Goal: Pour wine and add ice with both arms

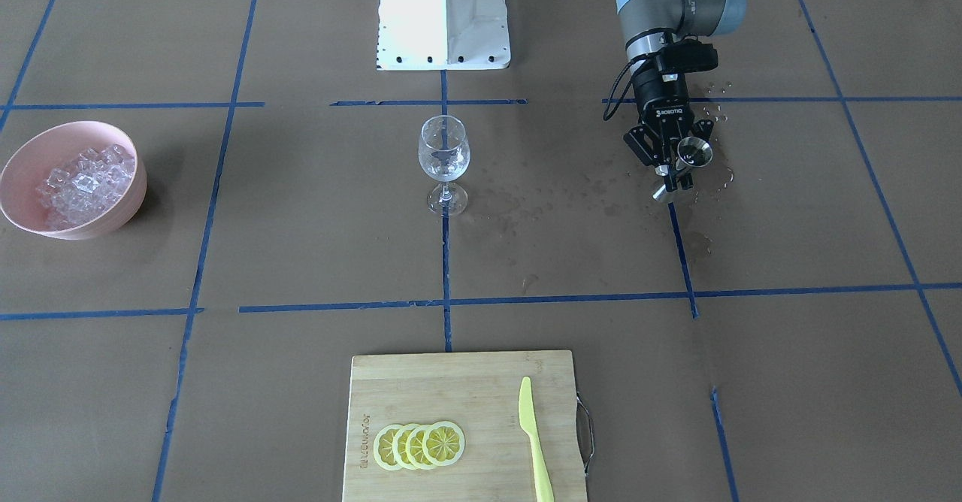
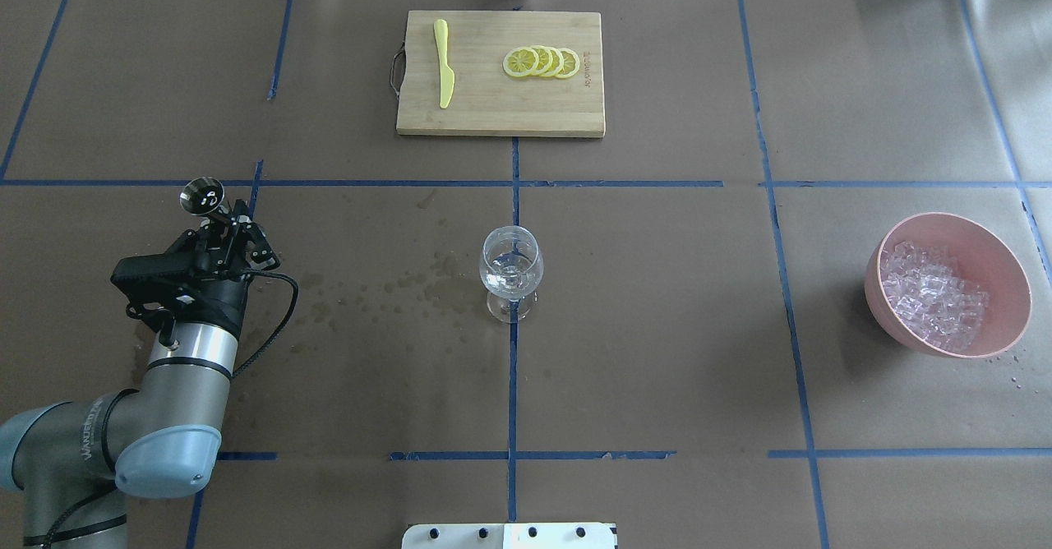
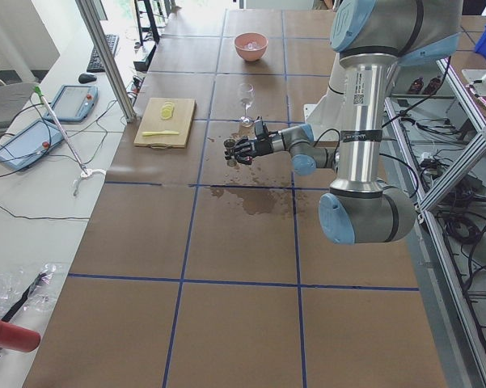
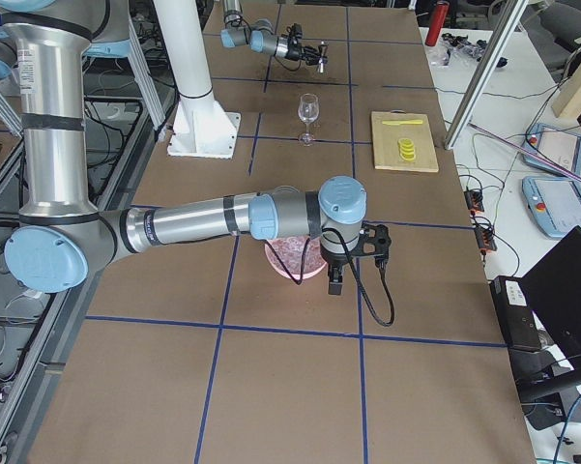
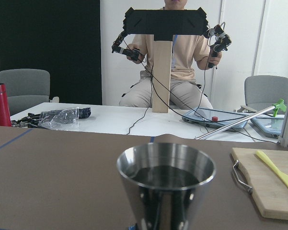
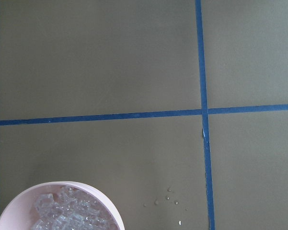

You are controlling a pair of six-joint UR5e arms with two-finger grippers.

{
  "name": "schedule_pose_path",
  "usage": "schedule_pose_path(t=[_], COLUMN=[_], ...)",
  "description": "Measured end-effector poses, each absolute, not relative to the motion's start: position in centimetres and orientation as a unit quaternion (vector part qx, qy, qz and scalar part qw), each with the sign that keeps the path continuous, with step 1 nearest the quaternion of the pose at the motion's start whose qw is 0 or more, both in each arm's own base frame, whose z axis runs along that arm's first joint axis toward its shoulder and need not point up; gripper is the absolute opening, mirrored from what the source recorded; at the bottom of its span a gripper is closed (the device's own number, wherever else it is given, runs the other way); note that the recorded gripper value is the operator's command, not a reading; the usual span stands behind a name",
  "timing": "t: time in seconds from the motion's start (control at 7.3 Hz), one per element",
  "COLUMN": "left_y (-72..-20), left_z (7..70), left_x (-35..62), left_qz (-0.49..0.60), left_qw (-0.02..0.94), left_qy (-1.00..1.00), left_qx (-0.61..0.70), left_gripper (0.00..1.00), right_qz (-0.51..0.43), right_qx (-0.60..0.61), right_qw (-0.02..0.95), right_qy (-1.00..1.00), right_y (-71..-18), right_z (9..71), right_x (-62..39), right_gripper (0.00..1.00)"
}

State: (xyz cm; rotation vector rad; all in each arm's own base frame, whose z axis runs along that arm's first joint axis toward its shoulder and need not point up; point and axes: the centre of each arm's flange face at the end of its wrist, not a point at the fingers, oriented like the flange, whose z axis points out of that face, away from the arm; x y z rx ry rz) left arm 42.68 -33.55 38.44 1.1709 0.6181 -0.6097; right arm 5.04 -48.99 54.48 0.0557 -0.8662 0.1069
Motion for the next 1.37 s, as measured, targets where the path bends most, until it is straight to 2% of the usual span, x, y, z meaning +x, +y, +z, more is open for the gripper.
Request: schedule_pose_path(t=[0.55,1.37], left_y=[-35.1,-35.0], left_z=[32.1,23.3], left_x=[42.8,43.1], left_qz=[-0.222,-0.119], left_qw=[0.744,0.732], left_qy=[0.312,0.371], left_qx=[0.548,0.559], left_gripper=[0.0,0.0], right_qz=[0.088,0.127], right_qx=[0.021,0.029], right_qw=[0.897,0.9], right_qy=[-0.433,-0.416], right_y=[-51.3,-48.3], right_z=[46.8,40.4], right_x=[-0.1,-8.3], right_gripper=[1.0,1.0])
